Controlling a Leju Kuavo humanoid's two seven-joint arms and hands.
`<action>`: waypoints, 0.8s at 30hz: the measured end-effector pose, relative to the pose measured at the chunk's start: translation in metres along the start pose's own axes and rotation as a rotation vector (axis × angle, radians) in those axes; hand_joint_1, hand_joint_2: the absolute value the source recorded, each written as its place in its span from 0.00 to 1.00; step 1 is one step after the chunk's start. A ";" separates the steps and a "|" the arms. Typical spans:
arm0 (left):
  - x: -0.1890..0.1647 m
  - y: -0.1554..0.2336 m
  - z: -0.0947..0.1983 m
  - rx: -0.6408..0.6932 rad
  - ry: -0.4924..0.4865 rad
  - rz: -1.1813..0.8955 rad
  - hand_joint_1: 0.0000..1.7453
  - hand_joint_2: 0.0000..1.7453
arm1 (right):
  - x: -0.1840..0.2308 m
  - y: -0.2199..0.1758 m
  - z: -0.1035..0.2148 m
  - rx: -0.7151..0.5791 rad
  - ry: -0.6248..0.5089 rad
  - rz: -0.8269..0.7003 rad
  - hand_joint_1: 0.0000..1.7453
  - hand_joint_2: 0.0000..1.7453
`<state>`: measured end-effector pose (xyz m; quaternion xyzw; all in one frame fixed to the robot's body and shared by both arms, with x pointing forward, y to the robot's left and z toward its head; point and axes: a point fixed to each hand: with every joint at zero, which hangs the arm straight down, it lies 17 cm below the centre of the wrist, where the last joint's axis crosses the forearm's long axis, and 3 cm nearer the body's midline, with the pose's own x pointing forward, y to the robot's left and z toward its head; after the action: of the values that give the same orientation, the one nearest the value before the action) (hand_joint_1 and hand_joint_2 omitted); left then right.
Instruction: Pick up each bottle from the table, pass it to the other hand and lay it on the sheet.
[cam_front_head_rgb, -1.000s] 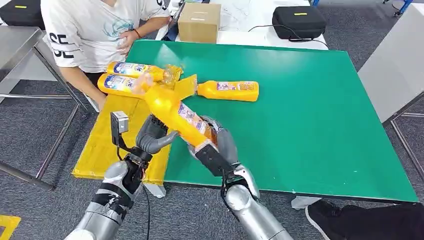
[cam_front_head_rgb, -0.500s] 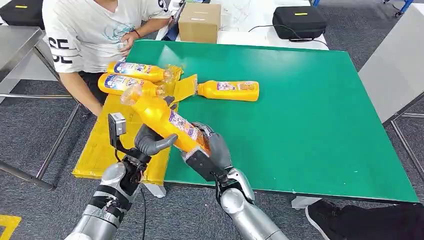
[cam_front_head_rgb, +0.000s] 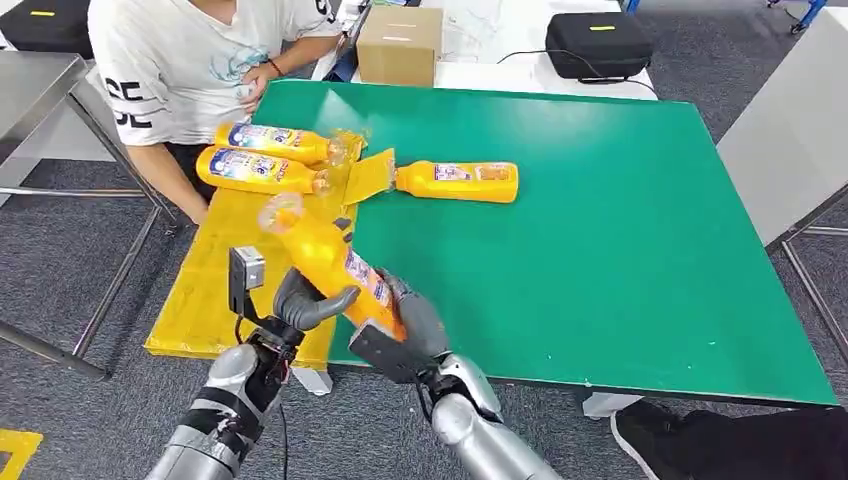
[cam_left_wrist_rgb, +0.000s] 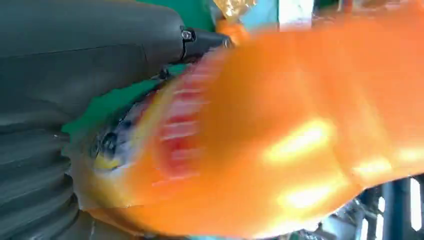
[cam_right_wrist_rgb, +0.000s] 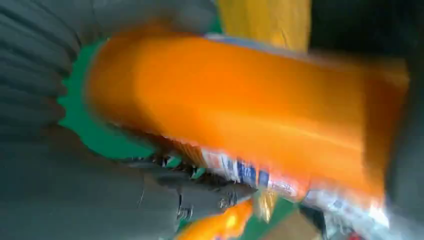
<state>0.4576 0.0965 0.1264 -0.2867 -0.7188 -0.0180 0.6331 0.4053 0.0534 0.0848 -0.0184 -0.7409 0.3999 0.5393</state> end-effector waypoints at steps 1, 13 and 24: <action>-0.001 0.002 0.000 0.011 0.003 -0.009 1.00 1.00 | -0.002 0.002 0.001 0.003 0.006 -0.002 0.00 1.00; 0.003 0.014 0.003 0.043 -0.016 0.008 1.00 1.00 | -0.014 -0.004 0.000 -0.017 0.043 -0.029 0.00 1.00; 0.042 0.065 -0.008 0.188 -0.093 -0.432 1.00 1.00 | 0.000 -0.059 -0.017 -0.158 0.013 -0.092 0.00 1.00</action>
<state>0.4918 0.1634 0.1450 -0.0666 -0.7903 -0.0727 0.6047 0.4435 0.0227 0.1227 -0.0296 -0.7667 0.3148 0.5587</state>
